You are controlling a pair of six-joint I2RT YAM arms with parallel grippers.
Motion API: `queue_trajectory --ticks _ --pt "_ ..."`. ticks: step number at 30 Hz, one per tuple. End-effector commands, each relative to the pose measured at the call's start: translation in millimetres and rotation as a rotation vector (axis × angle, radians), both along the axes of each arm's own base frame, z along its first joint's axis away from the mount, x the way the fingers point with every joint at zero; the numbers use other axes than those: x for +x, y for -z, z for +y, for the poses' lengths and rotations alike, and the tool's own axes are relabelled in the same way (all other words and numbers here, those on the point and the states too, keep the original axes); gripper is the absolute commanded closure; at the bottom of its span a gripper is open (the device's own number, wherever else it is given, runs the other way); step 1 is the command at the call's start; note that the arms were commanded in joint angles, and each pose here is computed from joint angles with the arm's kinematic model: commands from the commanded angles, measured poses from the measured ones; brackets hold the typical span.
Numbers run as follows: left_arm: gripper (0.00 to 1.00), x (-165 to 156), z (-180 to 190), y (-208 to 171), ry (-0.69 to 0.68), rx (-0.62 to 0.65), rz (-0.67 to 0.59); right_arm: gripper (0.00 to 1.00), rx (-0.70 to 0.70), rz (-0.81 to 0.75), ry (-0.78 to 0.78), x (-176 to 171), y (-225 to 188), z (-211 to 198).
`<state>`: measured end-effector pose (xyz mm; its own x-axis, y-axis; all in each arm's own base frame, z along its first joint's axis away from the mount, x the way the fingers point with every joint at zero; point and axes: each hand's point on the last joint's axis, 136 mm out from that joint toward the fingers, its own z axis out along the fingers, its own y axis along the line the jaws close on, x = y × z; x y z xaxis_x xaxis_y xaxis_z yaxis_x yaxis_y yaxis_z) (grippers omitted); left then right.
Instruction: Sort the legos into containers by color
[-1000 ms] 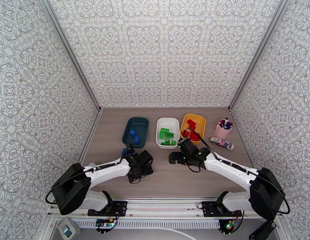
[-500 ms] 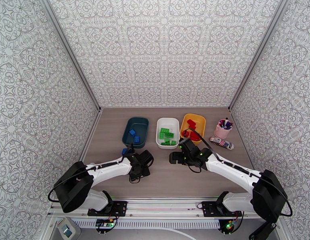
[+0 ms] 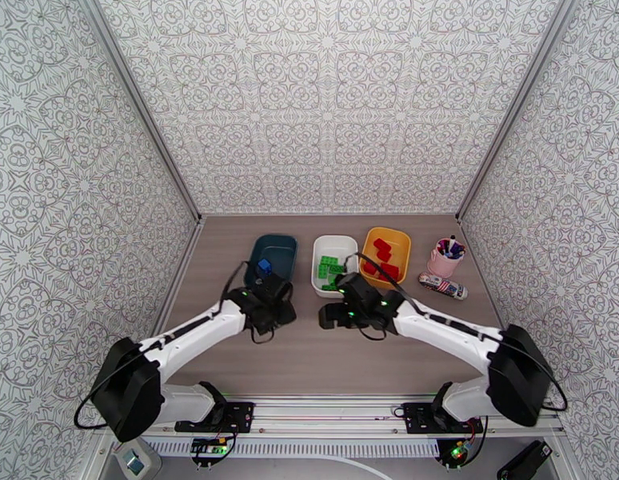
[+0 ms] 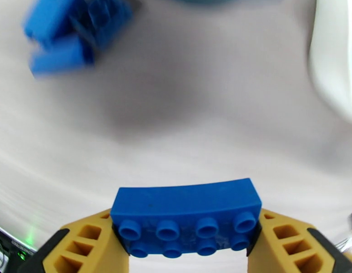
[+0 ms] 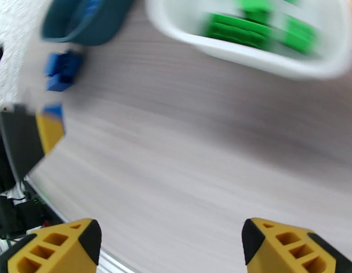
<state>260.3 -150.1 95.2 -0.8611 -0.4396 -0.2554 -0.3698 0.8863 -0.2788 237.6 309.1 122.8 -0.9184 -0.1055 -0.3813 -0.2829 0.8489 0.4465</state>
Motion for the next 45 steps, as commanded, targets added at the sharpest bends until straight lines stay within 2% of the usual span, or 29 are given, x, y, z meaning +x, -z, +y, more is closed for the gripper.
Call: queue_trajectory --ticks 1,5,10,12,15,17,24,31,35,40,45 --pt "0.45 27.3 12.2 -24.2 0.025 -0.021 -0.062 0.16 0.086 -0.009 -0.093 4.5 -19.1 43.7" --pt "0.44 67.9 32.3 -45.9 -0.002 -0.026 -0.117 0.19 0.096 0.003 -0.117 12.6 -23.9 66.8" --pt "0.40 116.3 45.0 -68.3 0.008 -0.014 -0.156 0.18 0.068 -0.029 -0.087 19.4 -31.0 61.4" --pt "0.31 130.5 47.6 -74.2 0.008 -0.015 -0.165 0.18 0.050 -0.036 -0.072 18.4 -29.7 54.5" --pt "0.10 140.9 48.5 -83.4 0.013 -0.004 -0.183 0.18 0.026 -0.030 -0.053 15.4 -23.7 44.6" --pt "0.04 138.8 51.9 -88.2 0.006 0.011 -0.200 0.18 0.015 -0.021 -0.040 11.6 -18.2 37.6" --pt "0.03 97.2 68.7 -71.3 -0.034 0.039 -0.186 0.17 0.002 -0.006 -0.025 3.8 -8.9 26.4" --pt "0.17 45.0 83.9 -28.7 -0.082 0.044 -0.115 0.17 -0.002 0.002 -0.040 4.4 -6.2 30.1" --pt "0.23 26.9 87.8 -2.7 -0.103 0.043 -0.072 0.18 0.005 0.012 -0.040 4.0 -3.8 32.5" --pt "0.28 20.3 93.6 19.9 -0.113 0.063 -0.030 0.18 0.008 0.016 -0.033 3.2 -3.5 31.9" --pt "0.29 25.1 100.0 31.5 -0.121 0.067 -0.010 0.18 0.006 0.013 -0.024 3.0 -4.5 28.8"
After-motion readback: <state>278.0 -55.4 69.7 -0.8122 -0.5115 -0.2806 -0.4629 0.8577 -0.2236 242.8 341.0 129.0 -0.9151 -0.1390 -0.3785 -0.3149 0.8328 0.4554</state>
